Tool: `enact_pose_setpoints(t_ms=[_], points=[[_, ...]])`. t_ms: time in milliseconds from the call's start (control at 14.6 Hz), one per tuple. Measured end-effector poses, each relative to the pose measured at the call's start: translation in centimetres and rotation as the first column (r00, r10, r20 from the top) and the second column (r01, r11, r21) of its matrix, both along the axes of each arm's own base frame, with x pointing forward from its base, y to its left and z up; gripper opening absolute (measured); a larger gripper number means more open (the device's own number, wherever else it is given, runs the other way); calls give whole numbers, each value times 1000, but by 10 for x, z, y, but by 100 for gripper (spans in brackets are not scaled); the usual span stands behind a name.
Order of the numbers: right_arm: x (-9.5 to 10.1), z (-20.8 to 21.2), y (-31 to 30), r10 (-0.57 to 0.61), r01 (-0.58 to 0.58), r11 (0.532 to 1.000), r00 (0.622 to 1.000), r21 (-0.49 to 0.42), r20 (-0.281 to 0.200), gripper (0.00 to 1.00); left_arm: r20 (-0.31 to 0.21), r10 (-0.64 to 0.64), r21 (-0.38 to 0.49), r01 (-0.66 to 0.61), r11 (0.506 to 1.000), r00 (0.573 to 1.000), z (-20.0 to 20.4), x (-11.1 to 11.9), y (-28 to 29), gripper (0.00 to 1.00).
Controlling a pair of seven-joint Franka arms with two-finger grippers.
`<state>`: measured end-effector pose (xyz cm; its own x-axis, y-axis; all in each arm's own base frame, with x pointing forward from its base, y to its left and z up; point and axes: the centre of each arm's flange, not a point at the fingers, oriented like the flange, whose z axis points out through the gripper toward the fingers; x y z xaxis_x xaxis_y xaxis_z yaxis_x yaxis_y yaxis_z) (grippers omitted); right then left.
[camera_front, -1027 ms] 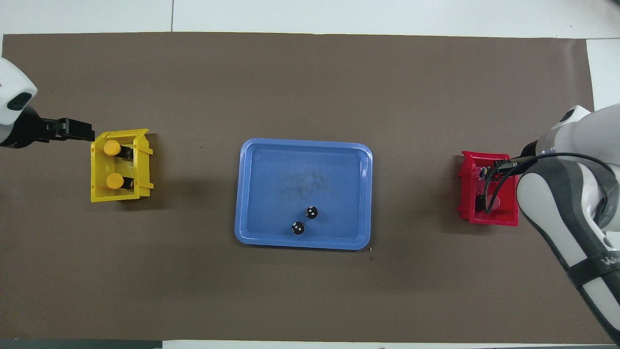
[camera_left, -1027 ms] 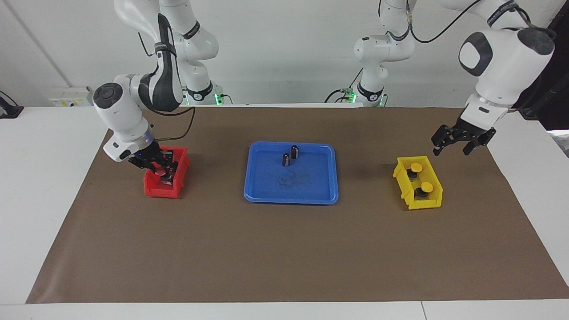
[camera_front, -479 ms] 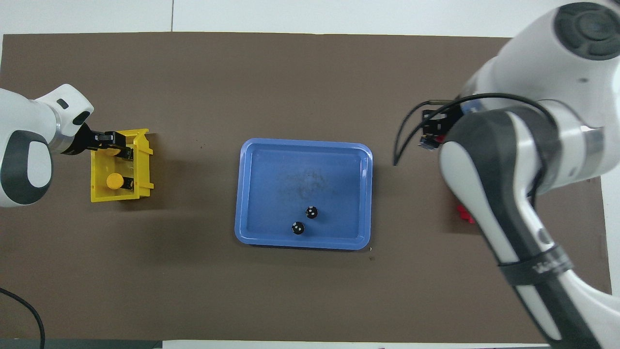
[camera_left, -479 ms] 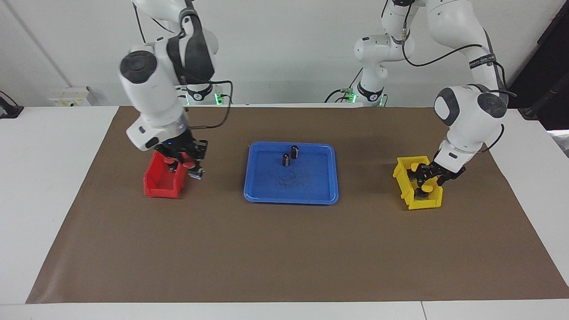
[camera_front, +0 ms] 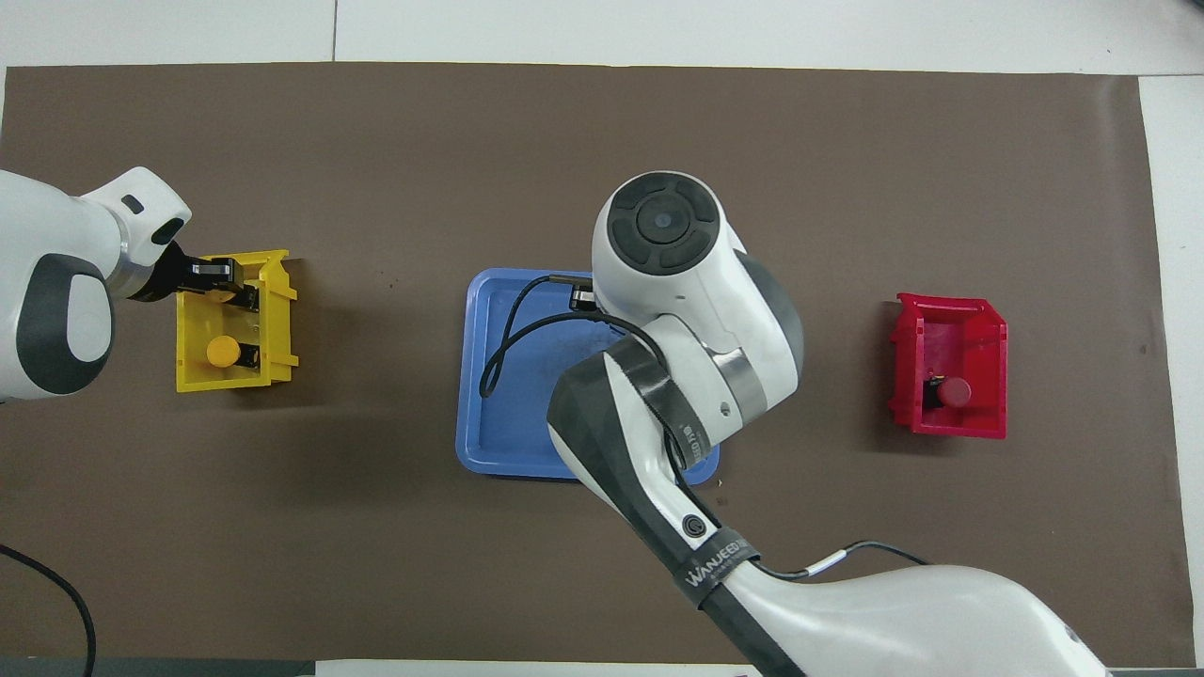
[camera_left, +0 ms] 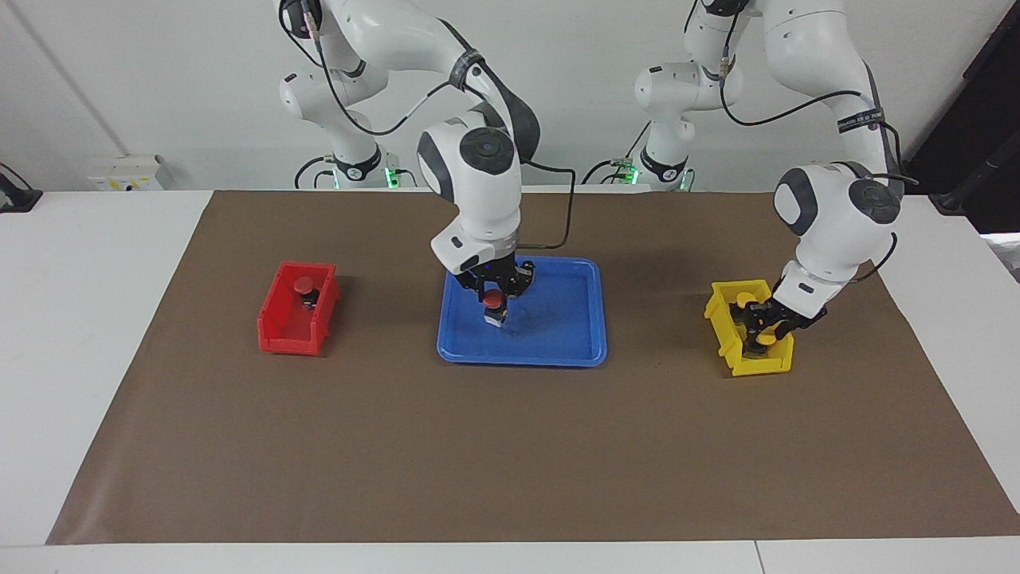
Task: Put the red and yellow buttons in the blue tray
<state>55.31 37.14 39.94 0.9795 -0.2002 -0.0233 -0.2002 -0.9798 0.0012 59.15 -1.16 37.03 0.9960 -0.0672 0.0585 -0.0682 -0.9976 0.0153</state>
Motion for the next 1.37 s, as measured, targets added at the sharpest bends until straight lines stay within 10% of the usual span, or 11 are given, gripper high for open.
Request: enact_pose_setpoints(t_ms=[548, 822, 1096, 1370], points=[[-10, -43, 12, -3, 3, 1000, 1000, 6, 25, 46, -44, -21, -5, 21, 1000, 999, 117, 24, -10, 41], [19, -18, -11, -23, 19, 999, 994, 47, 103, 80, -44, -24, -13, 24, 1000, 999, 139, 17, -109, 41], [56, 57, -148, 67, -69, 997, 996, 19, 57, 86, -74, -34, -89, 28, 996, 997, 108, -19, -247, 41], [12, 91, -313, 175, -174, 984, 984, 44, -31, 80, -68, -18, -110, 10, 994, 997, 64, -62, -330, 41]])
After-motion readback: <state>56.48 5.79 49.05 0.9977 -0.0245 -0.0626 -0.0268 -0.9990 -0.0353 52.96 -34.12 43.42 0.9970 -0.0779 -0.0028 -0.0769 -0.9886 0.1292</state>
